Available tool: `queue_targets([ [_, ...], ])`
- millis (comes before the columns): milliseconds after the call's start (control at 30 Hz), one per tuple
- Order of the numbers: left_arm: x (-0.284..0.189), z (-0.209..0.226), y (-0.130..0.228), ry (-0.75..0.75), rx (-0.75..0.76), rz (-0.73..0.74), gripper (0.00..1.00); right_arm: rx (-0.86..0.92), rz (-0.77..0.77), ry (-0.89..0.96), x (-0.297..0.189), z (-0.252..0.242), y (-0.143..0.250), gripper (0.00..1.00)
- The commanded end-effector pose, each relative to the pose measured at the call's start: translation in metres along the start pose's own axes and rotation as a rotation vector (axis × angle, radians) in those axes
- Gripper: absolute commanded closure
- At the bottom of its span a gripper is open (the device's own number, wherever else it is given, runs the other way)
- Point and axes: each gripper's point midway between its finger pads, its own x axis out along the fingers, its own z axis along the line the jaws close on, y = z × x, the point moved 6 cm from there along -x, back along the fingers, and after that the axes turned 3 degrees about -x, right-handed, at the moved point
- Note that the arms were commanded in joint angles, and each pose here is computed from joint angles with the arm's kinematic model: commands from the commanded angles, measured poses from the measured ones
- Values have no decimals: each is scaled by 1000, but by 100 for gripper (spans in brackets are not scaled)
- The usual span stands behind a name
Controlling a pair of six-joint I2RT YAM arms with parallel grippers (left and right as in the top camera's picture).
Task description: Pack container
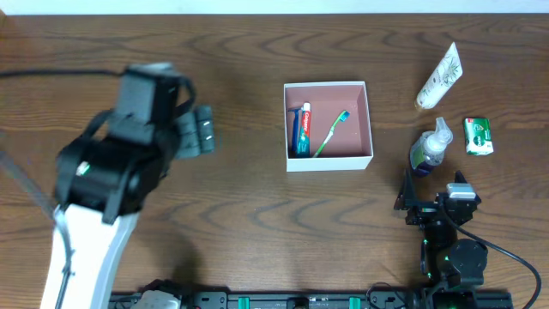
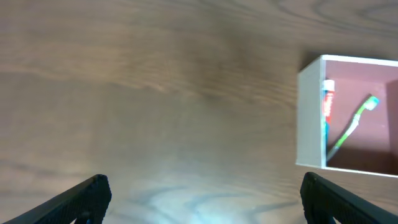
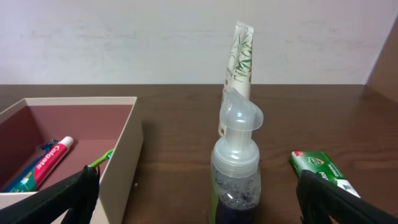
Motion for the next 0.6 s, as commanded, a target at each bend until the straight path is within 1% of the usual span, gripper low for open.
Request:
queue_targets([
  [0, -14, 20, 16, -20, -64, -32, 2, -15, 1, -6, 0, 1, 1, 1],
  [333, -67, 53, 66, 69, -126, -257, 2, -15, 1, -6, 0, 1, 1, 1],
  [433, -71, 60, 78, 69, -131, -275, 2, -15, 1, -6, 0, 1, 1, 1],
  [567, -65, 65, 93, 56, -126, -244, 2, -15, 1, -6, 0, 1, 1, 1],
])
